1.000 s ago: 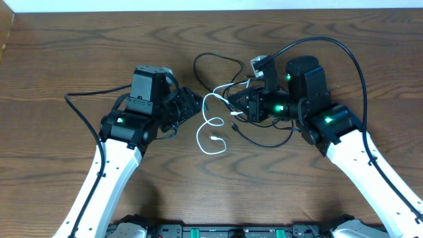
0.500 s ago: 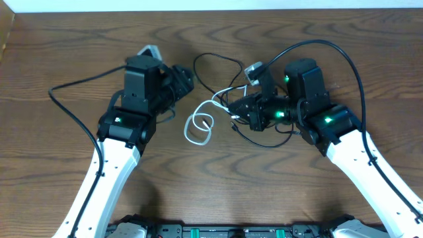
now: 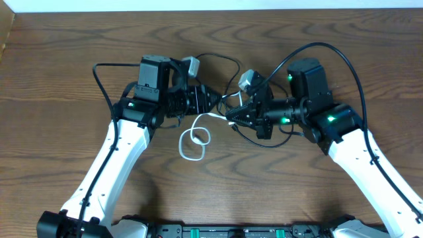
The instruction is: Untangle cables
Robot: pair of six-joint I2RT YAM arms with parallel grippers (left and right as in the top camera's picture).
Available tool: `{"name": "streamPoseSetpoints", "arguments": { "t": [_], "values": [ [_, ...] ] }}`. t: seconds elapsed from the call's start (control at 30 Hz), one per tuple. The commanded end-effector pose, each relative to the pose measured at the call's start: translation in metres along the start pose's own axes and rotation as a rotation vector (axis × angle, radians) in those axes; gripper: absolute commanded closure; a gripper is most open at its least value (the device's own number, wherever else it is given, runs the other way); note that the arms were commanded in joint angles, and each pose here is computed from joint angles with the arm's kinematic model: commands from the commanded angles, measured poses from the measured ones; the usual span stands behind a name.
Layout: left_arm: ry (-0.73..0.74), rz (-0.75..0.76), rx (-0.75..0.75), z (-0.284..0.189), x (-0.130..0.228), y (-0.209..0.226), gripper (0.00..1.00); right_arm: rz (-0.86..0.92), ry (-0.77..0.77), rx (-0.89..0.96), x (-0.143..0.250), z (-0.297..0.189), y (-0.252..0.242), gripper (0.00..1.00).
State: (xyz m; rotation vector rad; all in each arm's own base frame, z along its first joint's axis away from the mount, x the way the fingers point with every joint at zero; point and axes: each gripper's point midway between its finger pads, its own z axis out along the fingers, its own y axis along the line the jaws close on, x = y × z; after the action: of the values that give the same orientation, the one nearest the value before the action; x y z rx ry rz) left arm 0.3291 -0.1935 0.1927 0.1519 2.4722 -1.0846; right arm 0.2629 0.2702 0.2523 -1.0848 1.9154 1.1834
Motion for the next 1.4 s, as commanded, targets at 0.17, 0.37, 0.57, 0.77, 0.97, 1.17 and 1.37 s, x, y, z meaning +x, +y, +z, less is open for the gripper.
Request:
{"name": "streamPoseSetpoints", "arguments": {
  "t": [0.17,0.37,0.57,0.77,0.97,1.17,1.37],
  "values": [
    [0.079,0.130,0.034,-0.001,0.018,-0.003,0.72,-0.075,-0.041,0.004,-0.013,-0.007,0.000,0.99],
    [0.110,0.092,-0.040,0.009,0.022,0.019,0.92,-0.053,-0.055,0.006,-0.018,-0.008,-0.001,0.99],
    [0.173,0.029,-0.334,0.002,0.040,0.075,0.92,0.075,-0.160,0.082,-0.040,-0.032,-0.029,0.99],
    [0.177,0.027,-0.457,-0.007,0.043,0.094,0.92,0.207,-0.330,0.120,-0.064,-0.096,-0.066,0.99],
    [0.154,0.033,-0.539,-0.013,0.038,0.107,0.92,0.303,-0.412,0.242,-0.057,-0.148,-0.103,0.99],
    [0.022,-0.154,-0.376,0.002,0.013,0.078,0.92,0.475,-0.351,0.217,-0.032,-0.137,-0.101,0.90],
    [-0.023,-0.104,-0.245,-0.003,-0.006,0.044,0.92,0.576,-0.250,0.163,-0.008,-0.116,-0.085,0.87]
  ]
}}
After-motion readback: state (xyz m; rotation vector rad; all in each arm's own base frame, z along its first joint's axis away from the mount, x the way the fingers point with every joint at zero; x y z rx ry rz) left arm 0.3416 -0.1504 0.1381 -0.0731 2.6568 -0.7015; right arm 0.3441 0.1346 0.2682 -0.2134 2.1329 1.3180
